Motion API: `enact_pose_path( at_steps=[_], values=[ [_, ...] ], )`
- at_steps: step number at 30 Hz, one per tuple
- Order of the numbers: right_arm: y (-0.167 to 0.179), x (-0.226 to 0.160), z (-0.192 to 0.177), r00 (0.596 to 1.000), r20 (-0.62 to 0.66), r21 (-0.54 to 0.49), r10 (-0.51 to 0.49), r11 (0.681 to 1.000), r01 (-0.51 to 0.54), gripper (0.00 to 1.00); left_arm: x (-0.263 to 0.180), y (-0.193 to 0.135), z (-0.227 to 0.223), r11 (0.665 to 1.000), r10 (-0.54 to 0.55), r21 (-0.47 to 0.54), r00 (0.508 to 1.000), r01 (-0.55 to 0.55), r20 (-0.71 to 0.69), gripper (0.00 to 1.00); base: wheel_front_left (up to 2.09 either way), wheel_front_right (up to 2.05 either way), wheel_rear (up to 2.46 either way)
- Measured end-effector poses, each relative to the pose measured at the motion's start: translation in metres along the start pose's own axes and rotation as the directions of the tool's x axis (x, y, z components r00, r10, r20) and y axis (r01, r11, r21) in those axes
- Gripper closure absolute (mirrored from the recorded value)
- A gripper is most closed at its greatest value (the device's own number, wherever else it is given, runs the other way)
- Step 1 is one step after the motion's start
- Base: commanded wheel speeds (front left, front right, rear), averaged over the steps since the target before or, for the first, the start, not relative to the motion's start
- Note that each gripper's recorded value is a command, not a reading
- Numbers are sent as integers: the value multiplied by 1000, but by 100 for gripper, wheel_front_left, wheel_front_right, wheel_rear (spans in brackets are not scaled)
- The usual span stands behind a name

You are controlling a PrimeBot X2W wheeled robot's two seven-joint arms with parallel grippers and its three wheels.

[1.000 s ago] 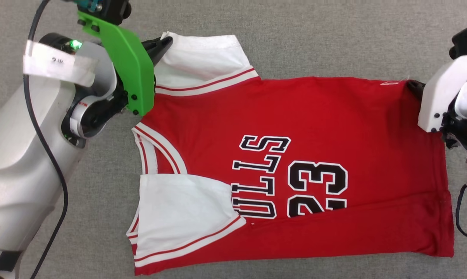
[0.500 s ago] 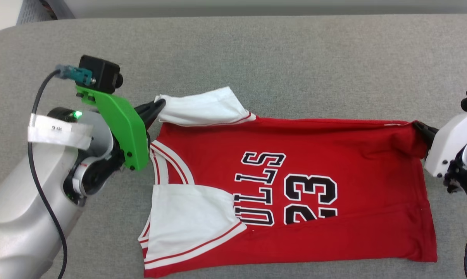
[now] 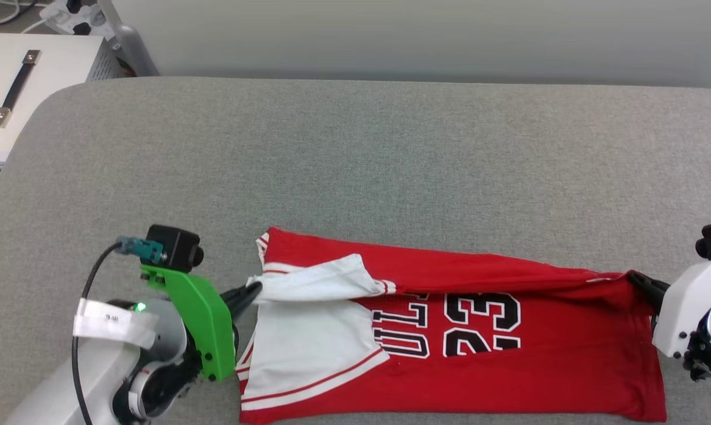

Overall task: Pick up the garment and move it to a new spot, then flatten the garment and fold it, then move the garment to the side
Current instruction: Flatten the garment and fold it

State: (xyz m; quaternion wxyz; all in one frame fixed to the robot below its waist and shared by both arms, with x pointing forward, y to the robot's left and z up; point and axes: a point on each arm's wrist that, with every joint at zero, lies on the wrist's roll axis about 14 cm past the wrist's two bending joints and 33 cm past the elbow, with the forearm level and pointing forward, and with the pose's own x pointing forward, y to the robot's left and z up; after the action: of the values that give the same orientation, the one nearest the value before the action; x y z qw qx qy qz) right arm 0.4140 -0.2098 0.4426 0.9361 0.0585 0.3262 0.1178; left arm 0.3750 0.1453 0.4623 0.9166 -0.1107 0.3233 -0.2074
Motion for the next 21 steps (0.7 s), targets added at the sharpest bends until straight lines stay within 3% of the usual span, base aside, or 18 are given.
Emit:
enact_pose_path(
  at_steps=[11, 21],
  values=[
    [9, -13, -31, 997, -71, 2, 31, 1000, -31, 100, -13, 5, -49, 997, 29, -70, 996, -35, -82, 100, 0, 0, 0],
    [9, -17, -54, 988, -153, 6, 38, 999, -38, 100, -13, 5, -87, 998, 43, -28, 982, -49, -185, 100, 0, 0, 0]
  ],
)
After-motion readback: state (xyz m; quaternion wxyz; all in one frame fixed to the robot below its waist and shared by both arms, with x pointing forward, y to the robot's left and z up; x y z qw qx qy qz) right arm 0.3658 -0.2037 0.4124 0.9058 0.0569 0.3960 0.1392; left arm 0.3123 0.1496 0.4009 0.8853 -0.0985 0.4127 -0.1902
